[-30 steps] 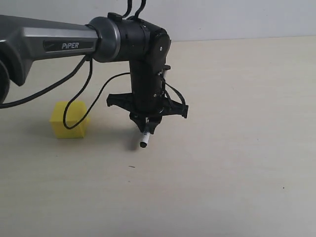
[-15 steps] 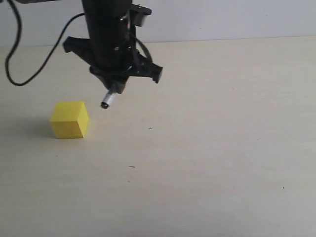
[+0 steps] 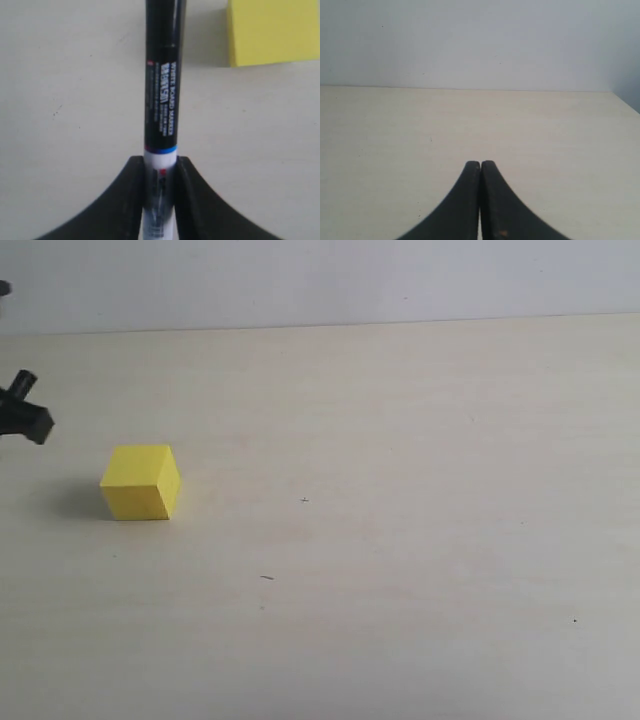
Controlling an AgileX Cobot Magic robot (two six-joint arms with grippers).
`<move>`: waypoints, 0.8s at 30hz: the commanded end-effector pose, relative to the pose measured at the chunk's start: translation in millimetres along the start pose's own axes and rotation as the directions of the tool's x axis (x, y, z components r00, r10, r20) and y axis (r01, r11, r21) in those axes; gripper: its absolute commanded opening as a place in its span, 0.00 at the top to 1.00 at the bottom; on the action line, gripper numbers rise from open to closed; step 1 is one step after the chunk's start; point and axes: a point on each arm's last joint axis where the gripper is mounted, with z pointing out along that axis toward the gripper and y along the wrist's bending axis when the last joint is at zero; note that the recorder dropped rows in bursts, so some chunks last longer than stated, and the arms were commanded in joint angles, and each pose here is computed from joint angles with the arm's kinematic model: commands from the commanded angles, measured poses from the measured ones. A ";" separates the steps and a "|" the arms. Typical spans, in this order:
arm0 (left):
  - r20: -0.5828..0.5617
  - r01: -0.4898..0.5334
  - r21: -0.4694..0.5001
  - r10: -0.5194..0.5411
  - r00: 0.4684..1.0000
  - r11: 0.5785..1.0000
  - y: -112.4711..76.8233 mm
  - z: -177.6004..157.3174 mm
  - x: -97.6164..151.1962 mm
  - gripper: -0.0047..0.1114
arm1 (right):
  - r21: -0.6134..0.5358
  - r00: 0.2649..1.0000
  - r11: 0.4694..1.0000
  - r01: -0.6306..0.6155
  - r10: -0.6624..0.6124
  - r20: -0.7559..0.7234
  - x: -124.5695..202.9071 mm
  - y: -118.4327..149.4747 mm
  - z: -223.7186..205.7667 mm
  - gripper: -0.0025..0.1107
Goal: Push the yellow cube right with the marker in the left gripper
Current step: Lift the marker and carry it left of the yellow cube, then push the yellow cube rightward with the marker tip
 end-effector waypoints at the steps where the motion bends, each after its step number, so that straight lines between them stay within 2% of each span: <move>1: -0.013 0.006 0.078 -0.005 1.000 0.997 33.0 14.6 7.6 0.96 | 0.006 1.000 1.000 -0.001 0.001 0.003 1.1 -0.3 -0.1 0.98; 4: -0.051 -0.078 0.092 0.083 0.995 0.993 46.7 30.6 9.8 0.96 | 0.006 1.000 1.000 -0.001 0.001 0.003 1.1 -0.3 -0.1 0.98; 7: -0.051 -0.190 0.093 0.195 0.979 0.977 48.9 45.8 4.5 0.96 | 0.006 1.000 1.000 -0.001 0.001 0.003 1.1 -0.3 -0.1 0.98; 11: 0.073 -0.461 -0.004 0.460 0.885 0.887 52.2 61.7 -14.2 0.96 | 0.006 1.000 1.000 -0.001 0.001 0.003 1.1 -0.3 -0.1 0.98; 12: 0.094 -0.507 -0.037 0.508 0.856 0.861 53.2 65.4 -19.2 0.96 | 0.006 1.000 1.000 -0.001 0.001 0.003 1.1 -0.3 -0.1 0.98; 14: 0.107 -0.620 -0.091 0.627 0.772 0.779 57.2 74.6 -31.5 0.96 | 0.006 1.000 1.000 -0.001 0.001 0.003 1.1 -0.3 -0.1 0.98; 15: 0.085 -0.706 -0.095 0.712 0.697 0.702 61.2 81.4 -37.7 0.96 | 0.006 1.000 1.000 -0.001 0.001 0.003 1.1 -0.3 -0.1 0.98; 17: 0.044 -0.801 -0.072 0.804 0.592 0.594 65.9 91.8 -41.3 0.96 | 0.006 1.000 1.000 -0.001 0.001 0.003 1.1 -0.3 -0.1 0.98; 21: 0.030 -0.912 0.002 0.911 0.411 0.411 77.9 116.2 -51.7 0.96 | 0.006 1.000 1.000 -0.001 0.001 0.003 1.1 -0.3 -0.1 0.98; 24: 0.093 -0.915 0.079 0.911 0.403 0.396 93.3 132.5 -63.5 0.96 | 0.006 1.000 1.000 -0.001 0.001 0.003 1.1 -0.3 -0.1 0.98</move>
